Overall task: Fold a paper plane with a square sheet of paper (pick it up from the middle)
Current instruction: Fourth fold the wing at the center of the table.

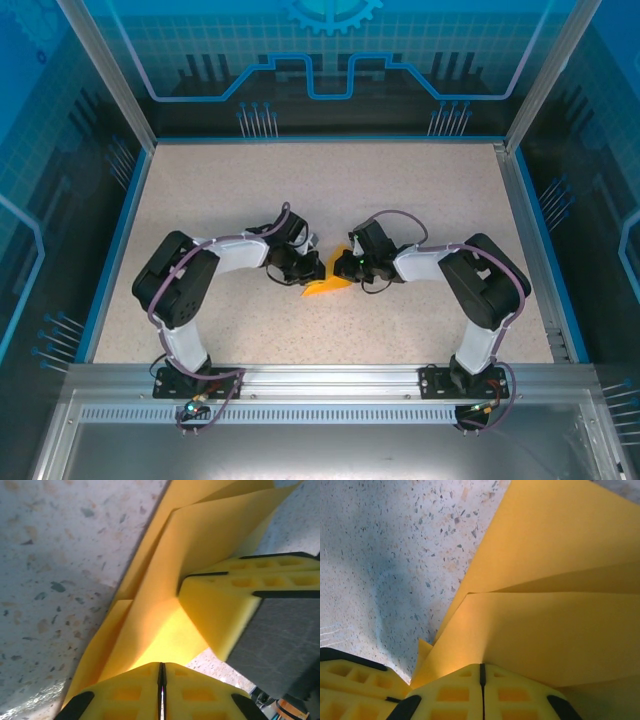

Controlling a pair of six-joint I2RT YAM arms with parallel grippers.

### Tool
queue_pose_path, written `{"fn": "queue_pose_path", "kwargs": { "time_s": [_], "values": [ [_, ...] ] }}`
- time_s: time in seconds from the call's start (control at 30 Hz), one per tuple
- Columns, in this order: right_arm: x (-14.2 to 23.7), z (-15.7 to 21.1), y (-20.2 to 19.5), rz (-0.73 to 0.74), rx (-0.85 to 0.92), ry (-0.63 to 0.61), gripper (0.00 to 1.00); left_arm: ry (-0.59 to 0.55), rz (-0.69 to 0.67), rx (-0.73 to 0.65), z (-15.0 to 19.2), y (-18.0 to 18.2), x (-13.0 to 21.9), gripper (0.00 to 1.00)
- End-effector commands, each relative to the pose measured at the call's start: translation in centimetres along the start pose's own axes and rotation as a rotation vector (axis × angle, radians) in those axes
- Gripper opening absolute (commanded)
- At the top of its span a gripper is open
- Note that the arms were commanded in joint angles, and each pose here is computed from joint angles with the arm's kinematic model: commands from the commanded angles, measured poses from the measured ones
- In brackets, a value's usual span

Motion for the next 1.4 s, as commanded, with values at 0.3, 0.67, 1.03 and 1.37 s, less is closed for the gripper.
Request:
{"fn": "queue_pose_path", "kwargs": {
  "time_s": [0.3,0.67,1.03,1.37],
  "values": [
    [-0.6,1.7,-3.3,0.135,-0.036,0.059,0.06,0.102,-0.094,0.047,4.7,4.0,-0.1,0.11],
    [0.1,1.8,-2.1,0.086,0.008,0.063,0.06,0.007,0.064,-0.038,2.8,-0.5,2.4,0.12],
    [-0.2,2.0,-2.4,0.087,0.001,0.07,0.06,-0.006,0.004,-0.017,1.1,0.6,0.8,0.11],
    [-0.1,2.0,-2.6,0.099,0.0,0.07,0.06,0.04,-0.143,0.045,3.4,4.7,-0.3,0.07]
  ]
}}
Point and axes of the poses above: each hand's point on the last joint's axis, 136 mm out from that joint toward the fingers, its own x axis back along the fingers, its own y axis along the line the jaws close on, z = x × y, the point moved 3 cm from there along x, back along the fingers, and after that the axes turned 8 degrees about -x, right-handed, at the moved point
